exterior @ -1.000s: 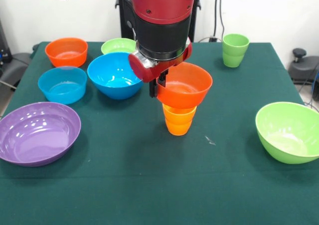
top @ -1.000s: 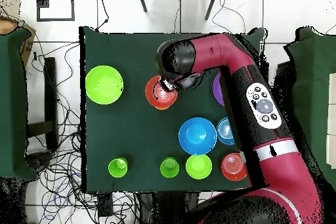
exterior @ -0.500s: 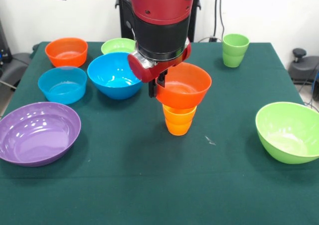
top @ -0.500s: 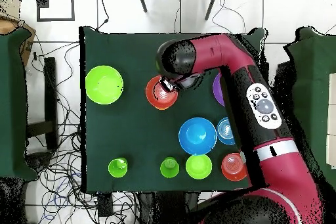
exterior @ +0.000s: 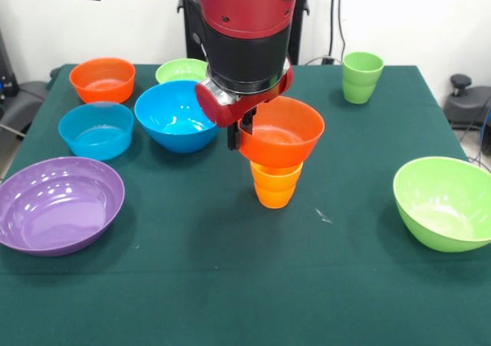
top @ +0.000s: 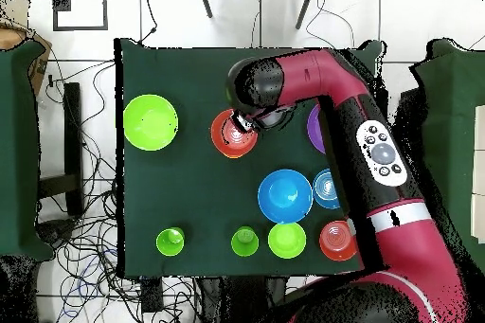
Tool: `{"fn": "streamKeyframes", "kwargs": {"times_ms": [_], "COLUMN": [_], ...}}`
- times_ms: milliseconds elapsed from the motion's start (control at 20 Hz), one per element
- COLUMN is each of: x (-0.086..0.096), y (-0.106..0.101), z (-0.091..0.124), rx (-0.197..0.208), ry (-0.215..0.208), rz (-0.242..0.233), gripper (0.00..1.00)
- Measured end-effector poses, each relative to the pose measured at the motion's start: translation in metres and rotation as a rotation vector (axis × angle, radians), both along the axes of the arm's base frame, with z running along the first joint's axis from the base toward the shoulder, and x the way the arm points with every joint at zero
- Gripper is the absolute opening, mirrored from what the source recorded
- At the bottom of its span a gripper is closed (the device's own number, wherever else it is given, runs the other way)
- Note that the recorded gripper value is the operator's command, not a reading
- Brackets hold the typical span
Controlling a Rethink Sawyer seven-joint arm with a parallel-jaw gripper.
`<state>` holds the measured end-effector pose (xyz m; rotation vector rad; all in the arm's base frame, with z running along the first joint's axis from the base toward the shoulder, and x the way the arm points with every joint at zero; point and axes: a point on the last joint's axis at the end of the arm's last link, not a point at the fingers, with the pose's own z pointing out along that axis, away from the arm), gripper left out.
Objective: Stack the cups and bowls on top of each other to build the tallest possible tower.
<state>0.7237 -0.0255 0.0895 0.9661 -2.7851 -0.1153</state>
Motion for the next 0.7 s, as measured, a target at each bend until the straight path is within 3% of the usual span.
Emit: {"fn": "streamKeyframes", "kwargs": {"times_ms": [700], "x": [-0.0025], "y": [-0.0097], "z": [-0.0024], "rx": [-0.001], "ry": [0.004], "rz": [-0.010], "gripper": [0.00]}}
